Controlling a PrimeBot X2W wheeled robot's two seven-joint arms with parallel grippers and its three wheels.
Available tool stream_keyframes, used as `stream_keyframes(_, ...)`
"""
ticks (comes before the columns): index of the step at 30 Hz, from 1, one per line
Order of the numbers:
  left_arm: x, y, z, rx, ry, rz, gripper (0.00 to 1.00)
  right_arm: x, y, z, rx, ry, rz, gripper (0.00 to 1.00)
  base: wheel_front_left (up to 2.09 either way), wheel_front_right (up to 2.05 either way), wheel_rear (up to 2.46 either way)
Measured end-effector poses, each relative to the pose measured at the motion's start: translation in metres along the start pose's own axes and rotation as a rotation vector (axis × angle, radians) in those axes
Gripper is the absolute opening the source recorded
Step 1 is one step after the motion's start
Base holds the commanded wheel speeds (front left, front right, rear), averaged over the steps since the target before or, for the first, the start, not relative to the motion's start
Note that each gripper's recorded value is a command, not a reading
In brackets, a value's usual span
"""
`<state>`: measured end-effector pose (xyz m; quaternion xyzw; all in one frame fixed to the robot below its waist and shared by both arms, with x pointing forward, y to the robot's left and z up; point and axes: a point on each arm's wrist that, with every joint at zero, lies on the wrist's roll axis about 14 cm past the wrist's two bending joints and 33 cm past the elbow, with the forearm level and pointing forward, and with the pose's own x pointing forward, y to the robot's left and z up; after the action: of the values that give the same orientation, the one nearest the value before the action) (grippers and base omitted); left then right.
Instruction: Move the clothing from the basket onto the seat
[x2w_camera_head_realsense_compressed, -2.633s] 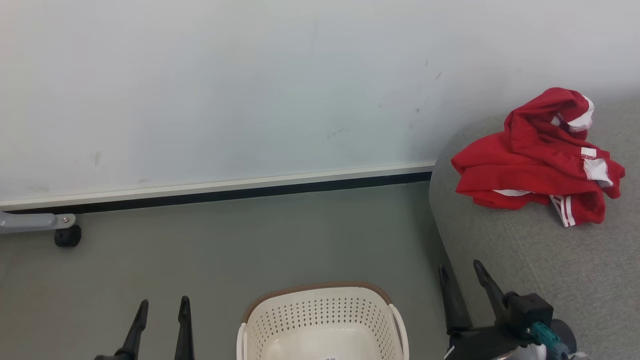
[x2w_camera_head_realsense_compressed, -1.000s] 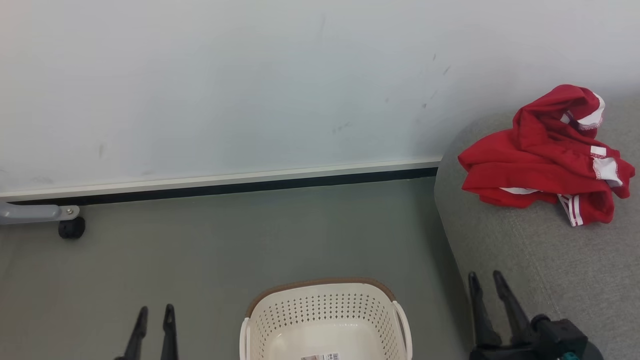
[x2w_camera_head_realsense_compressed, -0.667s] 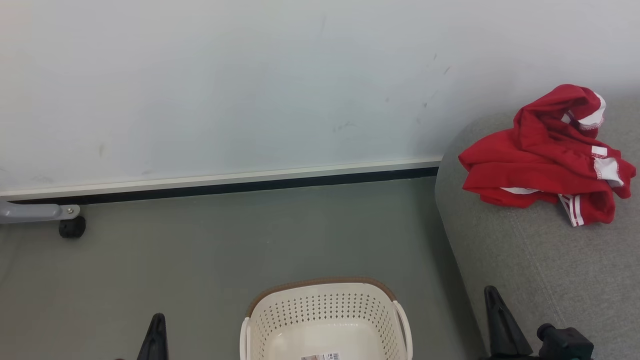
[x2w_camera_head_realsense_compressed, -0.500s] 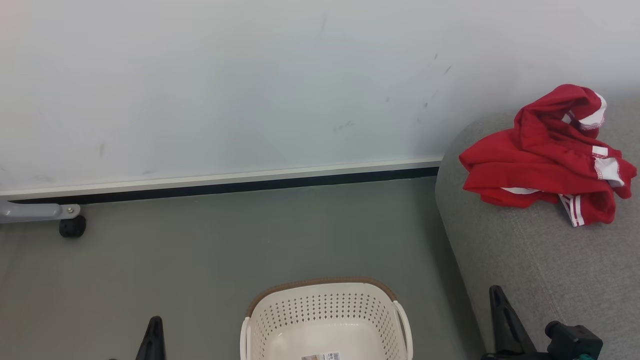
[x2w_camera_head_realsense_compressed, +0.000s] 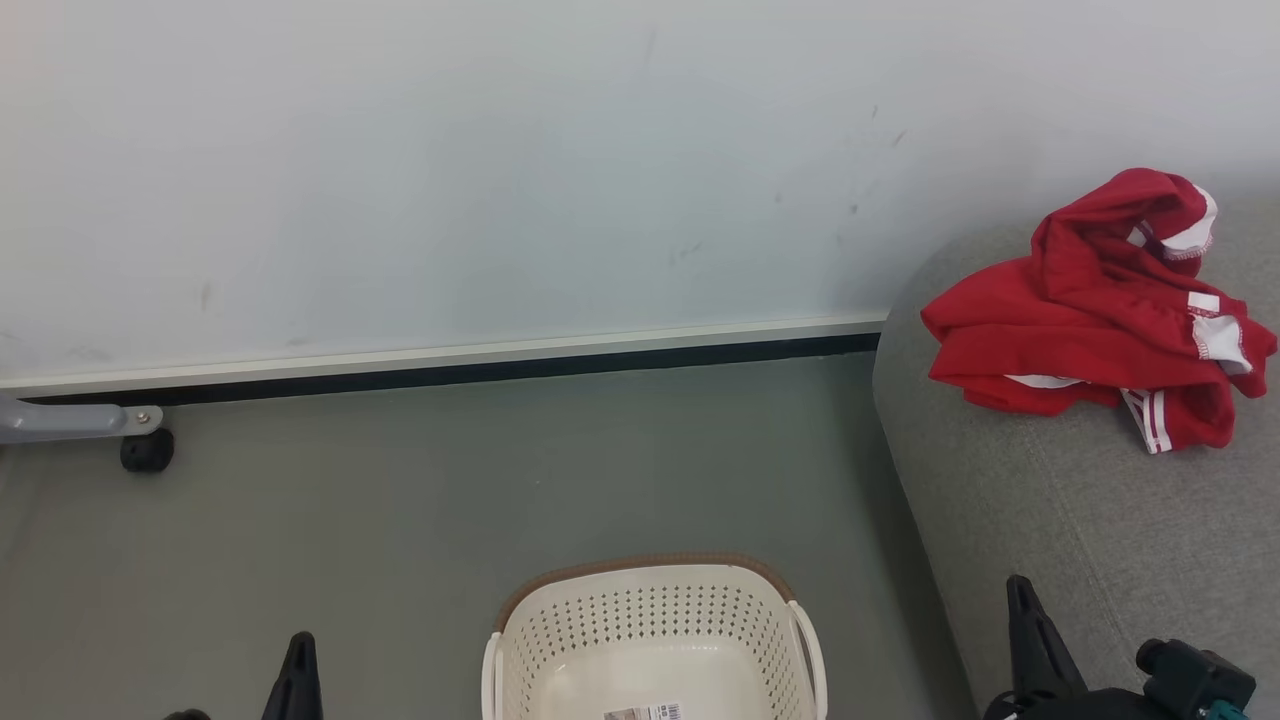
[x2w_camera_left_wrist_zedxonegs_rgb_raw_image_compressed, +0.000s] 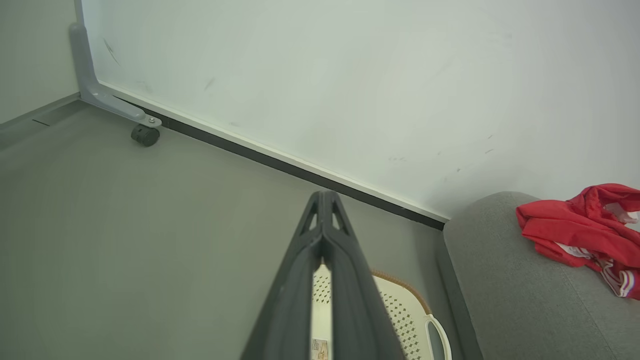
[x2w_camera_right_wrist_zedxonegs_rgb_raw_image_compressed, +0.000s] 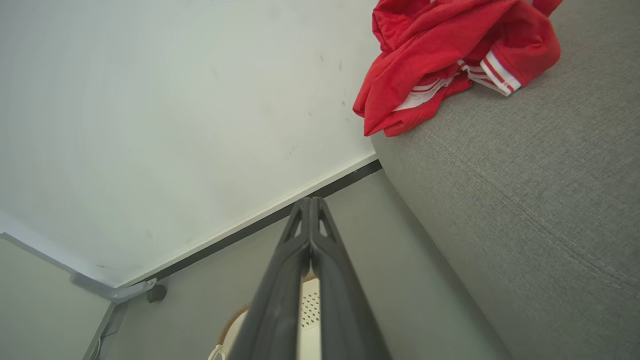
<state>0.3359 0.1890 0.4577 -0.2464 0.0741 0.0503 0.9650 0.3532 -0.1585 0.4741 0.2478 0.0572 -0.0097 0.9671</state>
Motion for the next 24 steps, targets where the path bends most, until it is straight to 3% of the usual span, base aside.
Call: stream_keyframes(24, 0.013, 0.002, -0.001, -0.341, 0.048, 0.012, 0.0, 0.01, -0.016, 0.005, 0.34, 0.03, -0.038, 0.0, 0.0, 0.0, 0.0)
